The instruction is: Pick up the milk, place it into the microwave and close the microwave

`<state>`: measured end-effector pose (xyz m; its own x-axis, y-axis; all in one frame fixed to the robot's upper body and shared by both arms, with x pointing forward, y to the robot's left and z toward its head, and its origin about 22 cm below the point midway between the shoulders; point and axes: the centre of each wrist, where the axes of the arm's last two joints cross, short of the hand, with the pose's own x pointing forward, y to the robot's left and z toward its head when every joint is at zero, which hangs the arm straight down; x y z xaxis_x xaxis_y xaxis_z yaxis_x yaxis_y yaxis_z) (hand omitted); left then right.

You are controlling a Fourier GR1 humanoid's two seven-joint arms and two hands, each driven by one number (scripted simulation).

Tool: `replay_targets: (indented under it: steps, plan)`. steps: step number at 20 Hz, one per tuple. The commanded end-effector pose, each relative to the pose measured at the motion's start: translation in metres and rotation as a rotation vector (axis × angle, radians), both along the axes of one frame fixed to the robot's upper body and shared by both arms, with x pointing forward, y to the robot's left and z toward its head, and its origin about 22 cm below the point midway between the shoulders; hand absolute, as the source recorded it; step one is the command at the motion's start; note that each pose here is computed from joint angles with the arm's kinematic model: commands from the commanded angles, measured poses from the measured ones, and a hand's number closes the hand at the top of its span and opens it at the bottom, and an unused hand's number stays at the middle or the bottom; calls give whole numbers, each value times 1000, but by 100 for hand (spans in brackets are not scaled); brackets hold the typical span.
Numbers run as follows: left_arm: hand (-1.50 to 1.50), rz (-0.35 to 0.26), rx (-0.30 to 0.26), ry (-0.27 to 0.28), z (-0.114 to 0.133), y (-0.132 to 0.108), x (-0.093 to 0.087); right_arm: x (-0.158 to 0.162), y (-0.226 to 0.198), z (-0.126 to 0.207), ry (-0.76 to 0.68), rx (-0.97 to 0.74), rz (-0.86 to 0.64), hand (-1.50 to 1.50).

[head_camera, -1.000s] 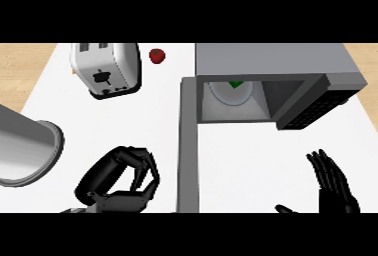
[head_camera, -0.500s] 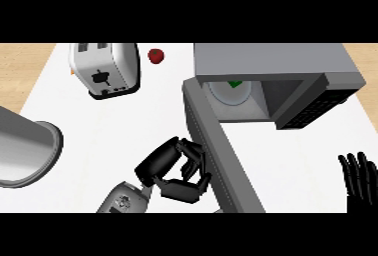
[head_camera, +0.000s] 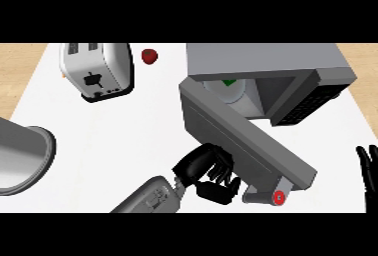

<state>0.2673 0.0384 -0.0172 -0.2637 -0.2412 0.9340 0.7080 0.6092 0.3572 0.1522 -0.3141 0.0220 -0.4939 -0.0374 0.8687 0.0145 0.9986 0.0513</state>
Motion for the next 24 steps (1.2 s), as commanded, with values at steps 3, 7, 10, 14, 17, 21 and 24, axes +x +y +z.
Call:
replay_targets:
  steps: [3, 7, 10, 14, 17, 21, 24]
  plan:
    - [-150, 3, 14, 40, 9, -32, -3, 18, 10, 31, -44, -7, 115, -150]
    - [150, 39, -105, 9, 16, -32, 9, 17, 15, 47, -69, -18, 220, -150]
    - [150, 49, -215, -4, 35, -37, 20, 25, 17, 57, -103, -19, 250, -150]
    - [150, 61, -255, -40, 56, -46, 33, 25, 22, 68, -120, -34, 314, -150]
    - [150, 89, -269, -27, 60, -46, 42, 24, 20, 75, -126, -48, 337, -150]
    - [150, 140, -273, -41, 70, -48, 55, 25, 19, 84, -139, -42, 346, -150]
    - [150, 148, -287, -65, 84, -53, 64, 28, 20, 89, -132, -32, 374, -150]
